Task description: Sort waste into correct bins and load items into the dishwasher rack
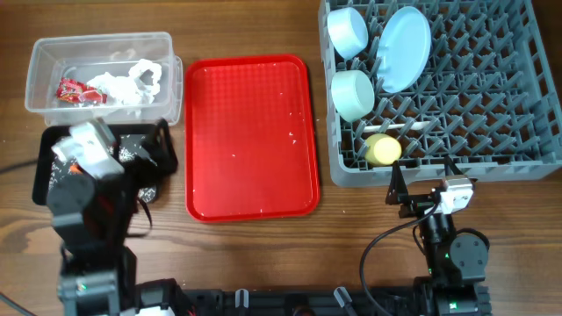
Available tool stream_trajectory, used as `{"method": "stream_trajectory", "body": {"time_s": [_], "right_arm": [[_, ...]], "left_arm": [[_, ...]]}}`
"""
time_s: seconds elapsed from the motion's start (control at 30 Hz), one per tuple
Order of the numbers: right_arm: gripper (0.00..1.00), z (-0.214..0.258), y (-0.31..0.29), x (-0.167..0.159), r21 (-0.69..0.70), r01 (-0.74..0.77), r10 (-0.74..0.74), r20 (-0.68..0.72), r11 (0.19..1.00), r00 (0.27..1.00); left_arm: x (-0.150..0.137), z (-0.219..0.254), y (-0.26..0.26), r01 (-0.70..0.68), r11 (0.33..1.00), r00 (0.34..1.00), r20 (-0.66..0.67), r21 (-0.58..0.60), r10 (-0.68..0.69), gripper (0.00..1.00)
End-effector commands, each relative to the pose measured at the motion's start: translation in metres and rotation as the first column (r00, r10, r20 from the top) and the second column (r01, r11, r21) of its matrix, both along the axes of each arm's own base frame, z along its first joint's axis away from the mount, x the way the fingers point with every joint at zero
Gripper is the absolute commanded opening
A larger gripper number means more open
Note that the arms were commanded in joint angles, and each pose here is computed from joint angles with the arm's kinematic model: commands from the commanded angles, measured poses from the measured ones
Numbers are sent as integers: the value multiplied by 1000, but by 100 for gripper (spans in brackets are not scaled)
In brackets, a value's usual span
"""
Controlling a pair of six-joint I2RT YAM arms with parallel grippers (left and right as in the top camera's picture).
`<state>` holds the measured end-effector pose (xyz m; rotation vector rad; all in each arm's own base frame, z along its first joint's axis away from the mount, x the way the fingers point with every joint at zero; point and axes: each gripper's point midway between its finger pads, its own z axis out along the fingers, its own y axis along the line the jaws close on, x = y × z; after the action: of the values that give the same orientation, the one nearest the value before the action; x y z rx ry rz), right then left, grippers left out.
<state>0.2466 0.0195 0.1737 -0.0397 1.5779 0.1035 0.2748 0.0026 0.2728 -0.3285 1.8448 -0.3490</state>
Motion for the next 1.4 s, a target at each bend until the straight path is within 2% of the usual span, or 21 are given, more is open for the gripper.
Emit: {"method": "stream_trajectory", "body": {"time_s": [0.0,0.33,0.63,0.8,1.03,1.37], "right_arm": [[100,3,-2,0,15,11,-11,11,1000,1000],[100,3,-2,0,15,12,-12,11,1000,1000],[100,3,-2,0,15,11,-12,11,1000,1000],[100,3,-2,0,15,12,-12,11,1000,1000],[100,3,-2,0,15,12,-12,11,1000,1000],[100,3,-2,0,15,11,-12,11,1000,1000]], "left_arm": [[-14,-22,-11,42,996,995,82,73,-48,100],[-25,-57,-24,71,992,947,306,102,-99,100],[-34,-57,-24,51,989,907,408,138,-103,100],[-32,-70,-22,44,990,917,387,135,-93,100],[-30,-113,-21,62,991,969,232,119,-89,100],[-30,-113,-21,61,991,969,232,119,-88,100]]}}
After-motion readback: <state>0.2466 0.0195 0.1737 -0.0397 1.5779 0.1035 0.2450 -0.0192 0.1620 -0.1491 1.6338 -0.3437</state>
